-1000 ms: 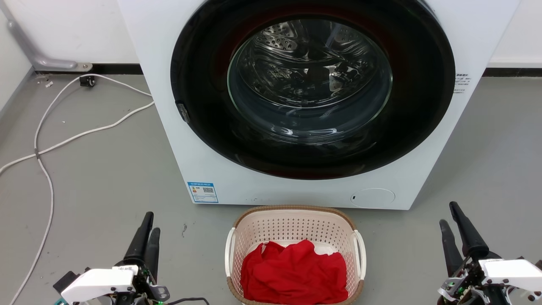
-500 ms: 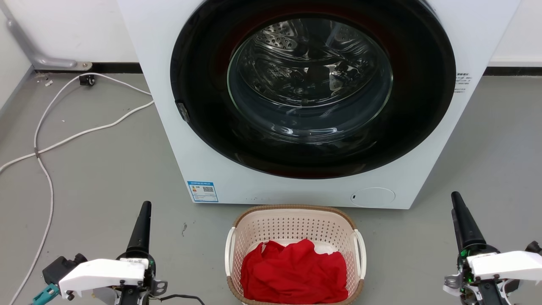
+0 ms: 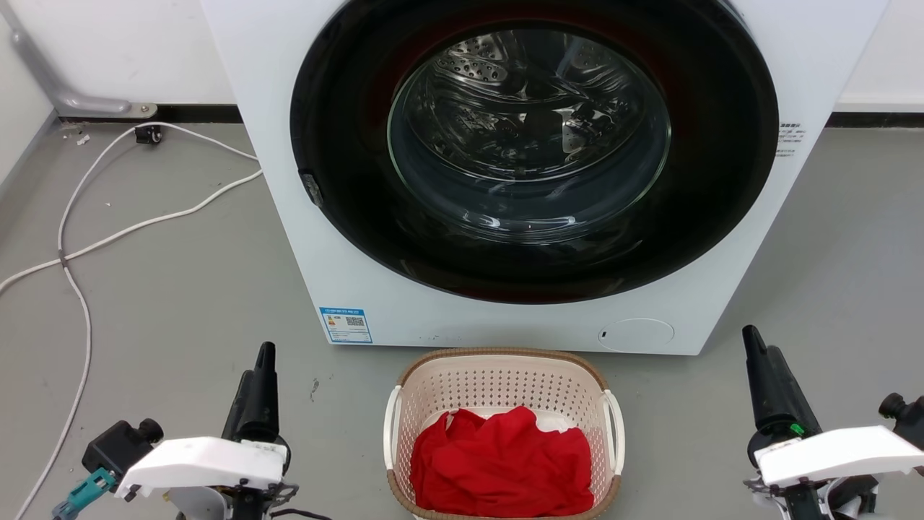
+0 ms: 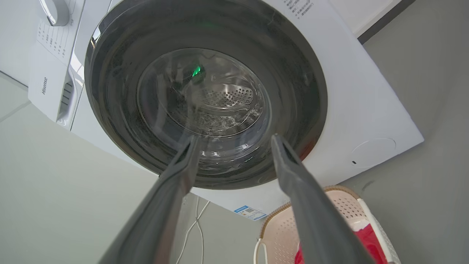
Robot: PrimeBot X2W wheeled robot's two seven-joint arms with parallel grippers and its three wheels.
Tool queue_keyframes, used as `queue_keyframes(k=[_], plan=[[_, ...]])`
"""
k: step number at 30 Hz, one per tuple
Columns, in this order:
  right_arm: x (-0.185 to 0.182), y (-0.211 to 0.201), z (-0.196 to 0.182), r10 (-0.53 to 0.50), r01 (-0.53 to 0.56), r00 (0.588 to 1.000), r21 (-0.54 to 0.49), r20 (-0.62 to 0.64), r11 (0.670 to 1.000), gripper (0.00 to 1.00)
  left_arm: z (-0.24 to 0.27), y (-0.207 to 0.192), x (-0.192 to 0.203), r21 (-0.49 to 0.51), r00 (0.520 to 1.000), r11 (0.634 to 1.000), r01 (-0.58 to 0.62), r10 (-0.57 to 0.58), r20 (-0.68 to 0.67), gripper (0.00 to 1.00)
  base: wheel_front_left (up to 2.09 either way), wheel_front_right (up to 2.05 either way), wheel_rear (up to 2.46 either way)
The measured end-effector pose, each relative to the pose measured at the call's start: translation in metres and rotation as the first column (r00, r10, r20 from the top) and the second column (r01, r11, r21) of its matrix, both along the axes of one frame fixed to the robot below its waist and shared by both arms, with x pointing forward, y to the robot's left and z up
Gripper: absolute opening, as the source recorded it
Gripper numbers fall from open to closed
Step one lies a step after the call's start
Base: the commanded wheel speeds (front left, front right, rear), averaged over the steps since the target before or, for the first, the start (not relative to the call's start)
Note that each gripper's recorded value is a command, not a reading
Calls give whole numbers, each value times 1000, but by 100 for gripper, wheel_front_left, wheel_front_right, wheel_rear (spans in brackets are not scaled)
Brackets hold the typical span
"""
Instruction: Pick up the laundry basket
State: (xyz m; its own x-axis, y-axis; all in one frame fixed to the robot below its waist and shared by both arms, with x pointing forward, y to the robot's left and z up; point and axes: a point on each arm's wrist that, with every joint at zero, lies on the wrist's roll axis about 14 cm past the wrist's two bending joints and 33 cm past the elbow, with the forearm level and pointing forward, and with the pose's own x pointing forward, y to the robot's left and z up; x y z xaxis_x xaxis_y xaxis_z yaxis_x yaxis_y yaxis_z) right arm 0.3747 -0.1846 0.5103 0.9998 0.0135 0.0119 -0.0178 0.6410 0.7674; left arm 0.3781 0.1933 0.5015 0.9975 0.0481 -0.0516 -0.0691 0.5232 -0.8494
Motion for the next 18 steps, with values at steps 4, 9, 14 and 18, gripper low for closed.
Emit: queue_keyframes(k=[4, 9, 14, 18], plan=[[-1, 2, 2, 4, -4, 1000, -74, 11, 997, 100, -1, -1, -2, 68, 1000, 998, -2, 3, -6, 100, 0, 0, 0], [-3, 5, 3, 11, -8, 1000, -161, 20, 987, 100, 1, -4, -2, 144, 1000, 990, 1, -1, 1, 100, 0, 0, 0], [-3, 7, 7, 19, -9, 999, -240, 39, 971, 100, 4, -5, -3, 211, 1000, 977, -1, -1, 12, 100, 0, 0, 0], [-5, 10, 9, 26, -7, 998, -326, 52, 945, 100, 4, -5, -6, 284, 1000, 959, -4, -1, 18, 100, 0, 0, 0]])
